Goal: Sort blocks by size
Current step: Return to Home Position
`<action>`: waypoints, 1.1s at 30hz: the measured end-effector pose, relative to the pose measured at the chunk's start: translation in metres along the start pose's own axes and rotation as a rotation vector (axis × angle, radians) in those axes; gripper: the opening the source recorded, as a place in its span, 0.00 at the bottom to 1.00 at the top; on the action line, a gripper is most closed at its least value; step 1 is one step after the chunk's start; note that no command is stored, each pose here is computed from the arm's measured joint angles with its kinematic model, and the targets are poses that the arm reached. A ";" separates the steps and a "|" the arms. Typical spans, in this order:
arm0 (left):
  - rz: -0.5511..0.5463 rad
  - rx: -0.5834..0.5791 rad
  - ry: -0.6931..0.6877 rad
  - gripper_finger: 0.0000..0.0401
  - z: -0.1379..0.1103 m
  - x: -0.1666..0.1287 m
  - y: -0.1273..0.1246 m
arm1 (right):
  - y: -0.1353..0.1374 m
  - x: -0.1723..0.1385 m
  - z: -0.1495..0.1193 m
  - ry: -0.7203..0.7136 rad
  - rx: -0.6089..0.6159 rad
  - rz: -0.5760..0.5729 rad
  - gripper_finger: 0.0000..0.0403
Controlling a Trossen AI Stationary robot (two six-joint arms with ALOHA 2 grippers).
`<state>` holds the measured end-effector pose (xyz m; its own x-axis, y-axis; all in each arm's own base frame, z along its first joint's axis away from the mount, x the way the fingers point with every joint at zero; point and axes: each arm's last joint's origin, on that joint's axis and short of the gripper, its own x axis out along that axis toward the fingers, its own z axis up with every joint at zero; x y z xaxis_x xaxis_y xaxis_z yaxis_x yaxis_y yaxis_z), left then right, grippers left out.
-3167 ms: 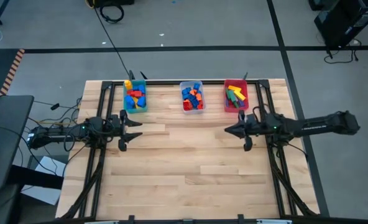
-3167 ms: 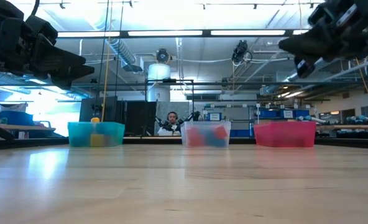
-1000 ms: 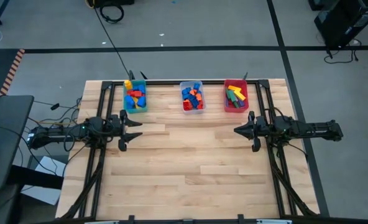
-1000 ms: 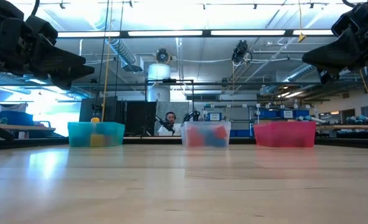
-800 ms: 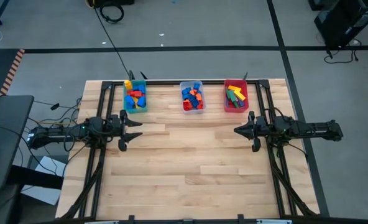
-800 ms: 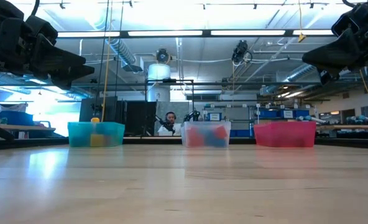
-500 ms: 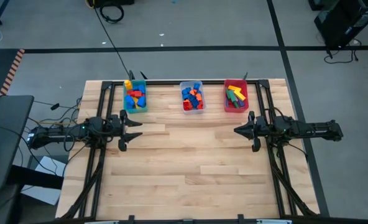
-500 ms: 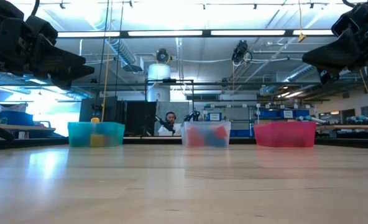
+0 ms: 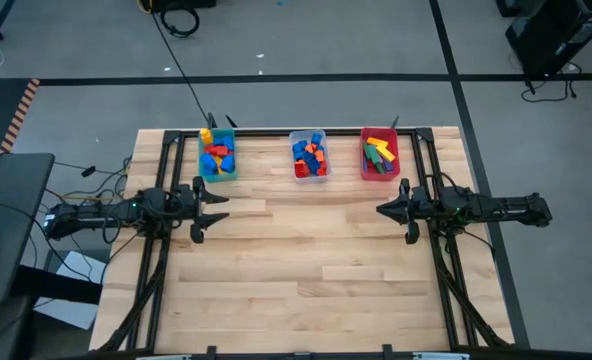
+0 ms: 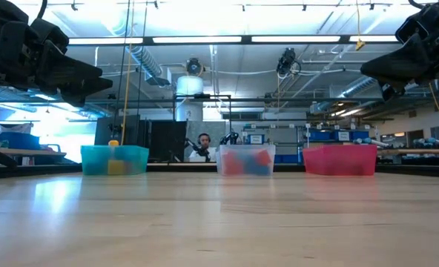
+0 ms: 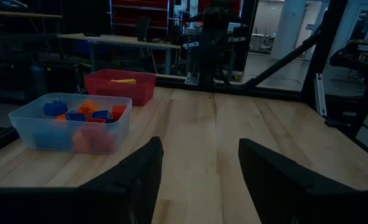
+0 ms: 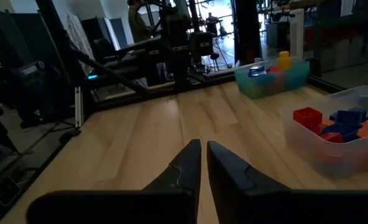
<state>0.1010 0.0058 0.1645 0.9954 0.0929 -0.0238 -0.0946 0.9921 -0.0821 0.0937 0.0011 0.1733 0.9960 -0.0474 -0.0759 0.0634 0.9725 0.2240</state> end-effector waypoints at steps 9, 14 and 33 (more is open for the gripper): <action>0.000 0.000 0.000 0.55 0.000 0.000 0.000 | 0.000 0.000 0.000 0.000 0.000 0.000 0.10; 0.000 0.000 0.000 0.55 0.000 0.000 0.000 | 0.000 0.000 0.000 0.000 0.000 0.000 0.11; 0.000 0.000 0.000 0.55 0.000 0.000 0.000 | 0.000 0.000 0.000 0.000 0.000 0.000 0.11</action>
<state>0.1010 0.0058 0.1645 0.9954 0.0927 -0.0240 -0.0944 0.9921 -0.0822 0.0937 0.0011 0.1733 0.9960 -0.0470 -0.0757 0.0629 0.9725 0.2241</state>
